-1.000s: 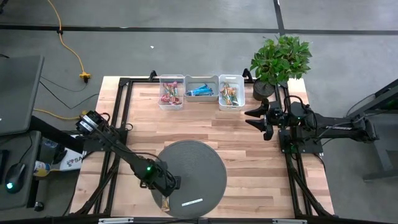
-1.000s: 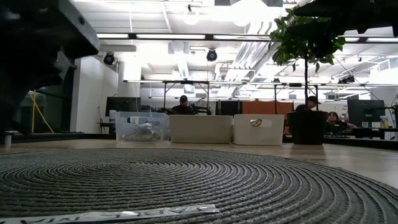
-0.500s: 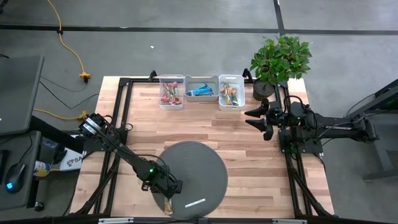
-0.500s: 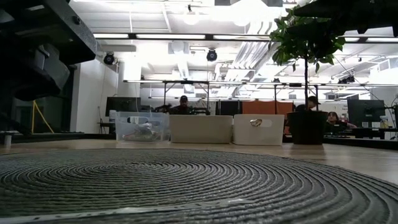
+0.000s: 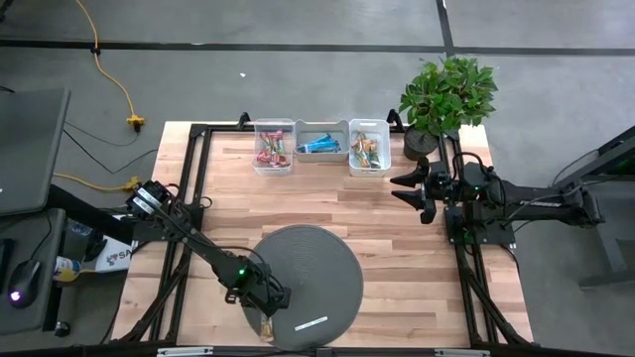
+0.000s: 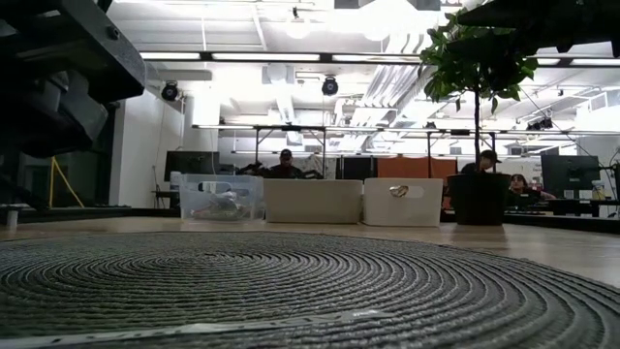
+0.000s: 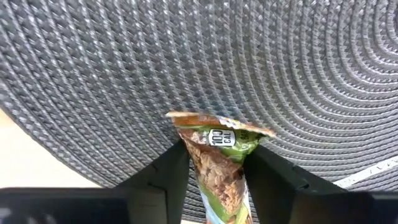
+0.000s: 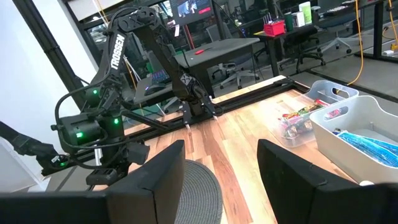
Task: Pick and place Granola Bars by type
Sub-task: Put the orange granola bar into the white bin
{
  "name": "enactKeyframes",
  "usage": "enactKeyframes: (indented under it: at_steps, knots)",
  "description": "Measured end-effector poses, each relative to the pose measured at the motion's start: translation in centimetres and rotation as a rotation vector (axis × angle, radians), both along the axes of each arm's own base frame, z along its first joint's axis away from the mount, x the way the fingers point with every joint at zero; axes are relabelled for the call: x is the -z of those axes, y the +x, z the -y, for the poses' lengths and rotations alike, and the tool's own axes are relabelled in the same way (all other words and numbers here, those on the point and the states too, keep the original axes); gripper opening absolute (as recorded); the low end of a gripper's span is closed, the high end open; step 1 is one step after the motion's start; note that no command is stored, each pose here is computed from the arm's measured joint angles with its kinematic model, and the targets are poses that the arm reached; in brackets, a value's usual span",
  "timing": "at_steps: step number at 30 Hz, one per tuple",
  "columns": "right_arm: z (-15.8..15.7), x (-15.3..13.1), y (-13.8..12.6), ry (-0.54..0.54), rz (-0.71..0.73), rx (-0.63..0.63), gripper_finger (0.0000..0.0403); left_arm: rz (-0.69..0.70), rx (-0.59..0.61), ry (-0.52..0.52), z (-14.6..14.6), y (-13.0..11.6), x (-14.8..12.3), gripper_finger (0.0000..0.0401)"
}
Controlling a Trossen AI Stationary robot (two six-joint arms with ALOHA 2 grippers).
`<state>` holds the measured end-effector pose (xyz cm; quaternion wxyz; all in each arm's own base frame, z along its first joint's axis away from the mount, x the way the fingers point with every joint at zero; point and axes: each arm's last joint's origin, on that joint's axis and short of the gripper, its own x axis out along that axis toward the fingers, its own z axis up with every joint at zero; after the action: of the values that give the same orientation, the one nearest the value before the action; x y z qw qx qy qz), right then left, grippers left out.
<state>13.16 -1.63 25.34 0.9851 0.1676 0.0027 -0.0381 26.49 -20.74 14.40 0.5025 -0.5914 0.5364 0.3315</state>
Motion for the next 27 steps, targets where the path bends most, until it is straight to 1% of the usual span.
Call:
enactKeyframes:
  at_steps: [5, 8, 11, 13, 18, 21, 24, 27]
  knots:
    - [0.0, 0.0, 0.0, 0.000, 0.000, 0.000, 0.0186, -0.001, 0.025, 0.001, 0.0, -0.1, 0.0, 0.0102]
    - [0.0, 0.0, 0.0, 0.000, 0.000, 0.000, 0.0186, 0.004, 0.038, 0.001, 0.0, -0.1, -0.1, 0.0084]
    - [0.0, 0.0, 0.0, 0.000, 0.000, 0.000, 0.0186, 0.022, 0.054, 0.005, -0.1, -0.2, -0.4, 0.0076]
    - [0.0, 0.0, 0.0, 0.000, 0.000, 0.000, 0.0186, 0.029, 0.059, 0.027, -0.3, -0.4, -0.8, 0.0075]
    - [0.0, 0.0, 0.0, 0.005, 0.000, 0.000, 0.0186, 0.079, 0.071, 0.074, -1.1, -1.1, -2.9, 0.0073]
    - [0.0, 0.0, 0.0, 0.000, 0.000, -0.001, 0.0186, 0.138, 0.088, 0.110, -1.6, -1.5, -4.2, 0.0073]
    - [0.0, 0.0, 0.0, 0.003, 0.000, -0.001, 0.0186, 0.236, 0.106, 0.166, -2.1, -1.6, -5.7, 0.0073]
    - [0.0, 0.0, 0.0, 0.000, -0.001, -0.001, 0.0186, 0.355, 0.121, 0.244, -2.9, -1.5, -7.2, 0.0073]
